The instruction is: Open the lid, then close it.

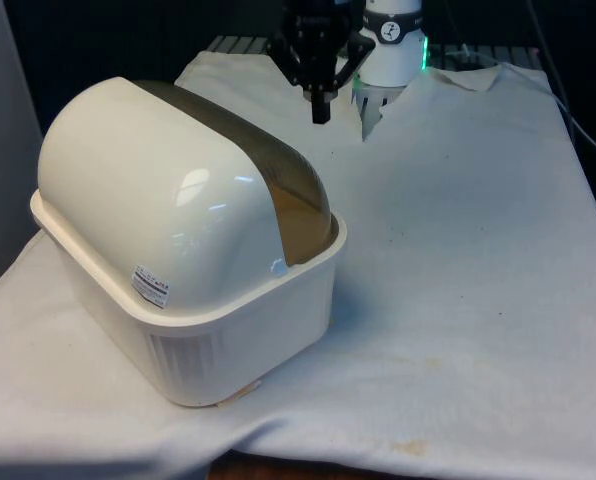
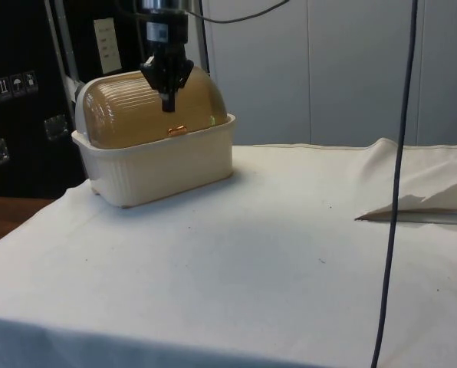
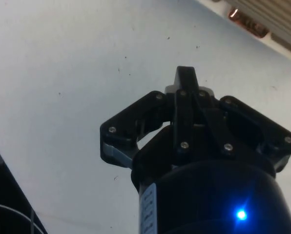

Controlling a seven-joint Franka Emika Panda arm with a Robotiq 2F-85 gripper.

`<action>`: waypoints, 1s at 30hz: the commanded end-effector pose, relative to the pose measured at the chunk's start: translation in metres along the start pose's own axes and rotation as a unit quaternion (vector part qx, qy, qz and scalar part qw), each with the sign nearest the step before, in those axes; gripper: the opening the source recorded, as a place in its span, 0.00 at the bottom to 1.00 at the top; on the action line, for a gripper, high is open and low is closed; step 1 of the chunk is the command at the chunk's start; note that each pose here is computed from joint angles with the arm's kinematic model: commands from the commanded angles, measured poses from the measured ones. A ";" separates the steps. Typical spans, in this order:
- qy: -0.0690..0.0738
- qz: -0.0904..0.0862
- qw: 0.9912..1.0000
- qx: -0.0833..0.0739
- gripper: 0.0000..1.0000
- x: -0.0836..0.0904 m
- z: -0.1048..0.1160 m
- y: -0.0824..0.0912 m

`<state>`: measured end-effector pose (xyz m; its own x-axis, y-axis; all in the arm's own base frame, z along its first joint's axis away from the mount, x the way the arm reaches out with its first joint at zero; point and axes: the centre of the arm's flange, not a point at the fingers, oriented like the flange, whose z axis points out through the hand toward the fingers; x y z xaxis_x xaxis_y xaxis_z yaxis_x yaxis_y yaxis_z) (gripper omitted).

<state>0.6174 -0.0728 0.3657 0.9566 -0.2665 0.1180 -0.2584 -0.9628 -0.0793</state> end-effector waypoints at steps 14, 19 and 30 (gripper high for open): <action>-0.012 -0.054 0.998 -0.001 0.00 -0.010 0.001 -0.014; -0.013 -0.068 0.998 -0.002 0.00 -0.011 -0.001 -0.018; -0.021 -0.101 0.995 -0.011 0.00 -0.025 -0.008 -0.026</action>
<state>0.6018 -0.0415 0.3721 0.9936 -0.0701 0.0885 -0.0669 -0.9970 -0.0383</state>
